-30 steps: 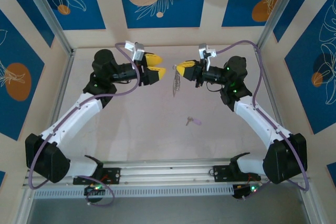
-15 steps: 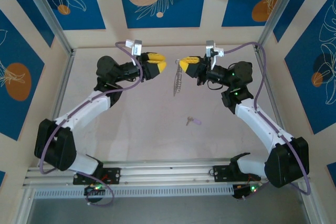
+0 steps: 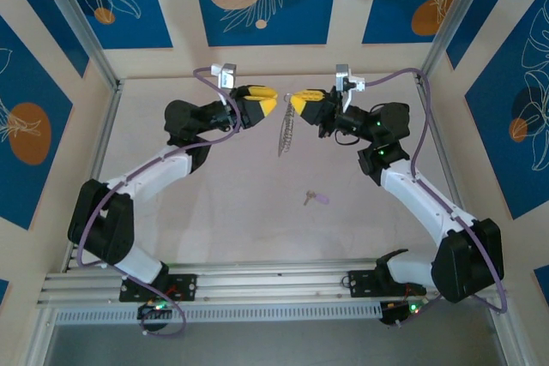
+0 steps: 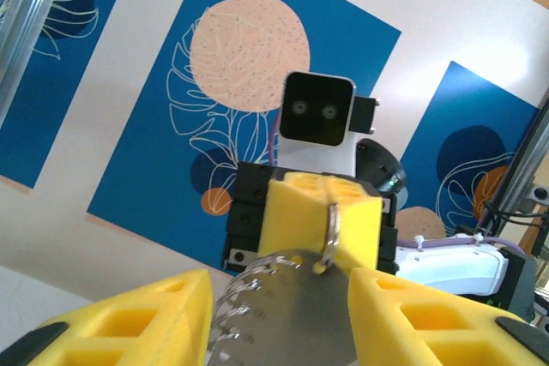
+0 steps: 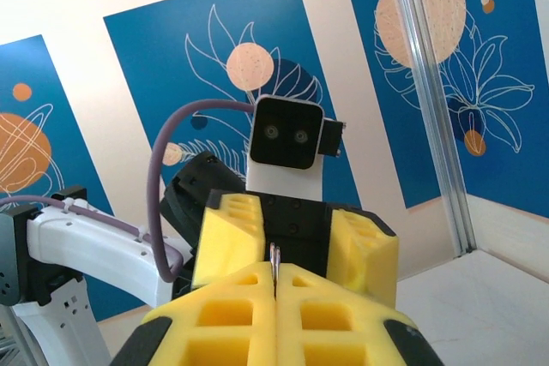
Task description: Put the keys on the keyring
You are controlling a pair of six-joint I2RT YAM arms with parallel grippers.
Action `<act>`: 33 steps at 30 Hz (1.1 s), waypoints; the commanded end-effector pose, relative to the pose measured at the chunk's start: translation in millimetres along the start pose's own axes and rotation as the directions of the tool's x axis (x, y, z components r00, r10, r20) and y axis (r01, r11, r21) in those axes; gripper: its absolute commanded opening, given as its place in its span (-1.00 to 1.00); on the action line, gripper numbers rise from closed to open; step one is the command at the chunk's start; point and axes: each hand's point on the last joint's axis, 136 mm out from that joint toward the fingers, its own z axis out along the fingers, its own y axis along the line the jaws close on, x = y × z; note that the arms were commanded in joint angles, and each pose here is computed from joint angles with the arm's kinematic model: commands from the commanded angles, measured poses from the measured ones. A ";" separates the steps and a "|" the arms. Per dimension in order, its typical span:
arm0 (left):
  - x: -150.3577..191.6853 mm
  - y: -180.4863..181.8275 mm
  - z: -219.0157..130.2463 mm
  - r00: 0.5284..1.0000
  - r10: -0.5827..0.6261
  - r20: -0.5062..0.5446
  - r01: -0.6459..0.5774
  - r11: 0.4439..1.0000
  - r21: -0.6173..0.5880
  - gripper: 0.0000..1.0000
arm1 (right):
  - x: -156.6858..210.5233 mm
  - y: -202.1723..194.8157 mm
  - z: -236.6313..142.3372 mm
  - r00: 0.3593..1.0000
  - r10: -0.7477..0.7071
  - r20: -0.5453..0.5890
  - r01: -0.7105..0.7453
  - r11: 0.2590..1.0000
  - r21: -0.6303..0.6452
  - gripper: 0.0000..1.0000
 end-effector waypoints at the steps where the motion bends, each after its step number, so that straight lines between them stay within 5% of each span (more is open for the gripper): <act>1: -14.1 -19.6 6.4 0.997 0.065 0.028 -0.067 0.996 0.066 -0.10 | -10.6 4.7 4.0 0.999 -0.024 0.042 0.025 1.000 -0.011 -1.00; 33: -2.0 -23.2 18.3 0.999 0.039 -0.027 -0.036 0.993 0.113 -0.33 | -1.6 3.1 11.5 1.000 -0.002 0.023 0.003 1.000 -0.024 -1.00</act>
